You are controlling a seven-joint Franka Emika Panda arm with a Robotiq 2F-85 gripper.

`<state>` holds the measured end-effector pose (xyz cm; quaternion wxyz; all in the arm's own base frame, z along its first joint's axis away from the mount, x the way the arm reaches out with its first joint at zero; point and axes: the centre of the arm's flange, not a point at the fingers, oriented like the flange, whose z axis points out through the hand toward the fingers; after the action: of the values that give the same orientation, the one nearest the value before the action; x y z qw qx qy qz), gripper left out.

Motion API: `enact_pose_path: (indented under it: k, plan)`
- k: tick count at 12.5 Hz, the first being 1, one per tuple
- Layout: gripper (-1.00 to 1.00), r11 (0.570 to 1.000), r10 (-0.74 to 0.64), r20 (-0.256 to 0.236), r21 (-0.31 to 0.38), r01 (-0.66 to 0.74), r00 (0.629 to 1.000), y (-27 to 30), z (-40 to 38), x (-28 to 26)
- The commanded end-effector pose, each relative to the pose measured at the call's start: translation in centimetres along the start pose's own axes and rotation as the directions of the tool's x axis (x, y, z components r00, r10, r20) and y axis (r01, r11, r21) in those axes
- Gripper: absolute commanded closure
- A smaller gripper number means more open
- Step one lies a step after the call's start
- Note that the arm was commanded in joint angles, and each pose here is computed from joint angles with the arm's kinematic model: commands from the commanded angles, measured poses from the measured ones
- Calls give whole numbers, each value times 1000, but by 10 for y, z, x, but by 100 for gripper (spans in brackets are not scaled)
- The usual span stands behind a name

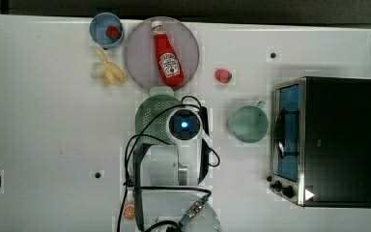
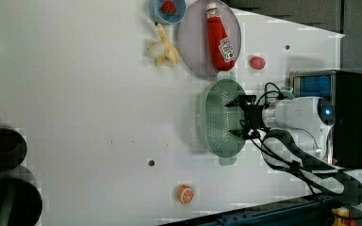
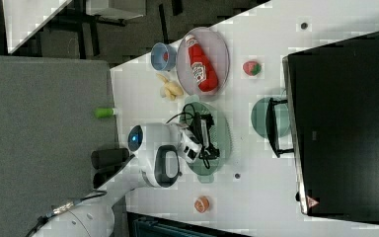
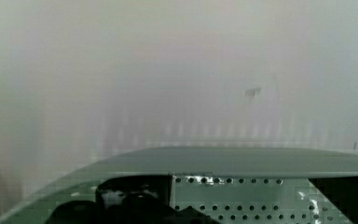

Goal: Drag strainer left to right.

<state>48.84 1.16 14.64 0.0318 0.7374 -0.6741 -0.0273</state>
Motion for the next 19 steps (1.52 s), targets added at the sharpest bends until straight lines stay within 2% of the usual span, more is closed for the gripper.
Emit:
enact_pose_path:
  k: [1,7,10,13,14,16,19]
  plan:
    - [-100,999,-31,-26,31,31,999,-4,-12,45]
    - [-100,995,-92,-56,30,93,994,3,-16,89]
    - [-100,990,-125,-50,62,128,991,-7,-37,70]
    - [-100,976,-211,-25,56,212,977,-10,-91,34]
    - [-100,958,-278,-27,64,279,960,-9,-116,22]
    - [-100,898,-423,-57,106,427,904,-4,-170,0]
    - [-100,771,-603,-136,150,618,786,16,-250,-15]
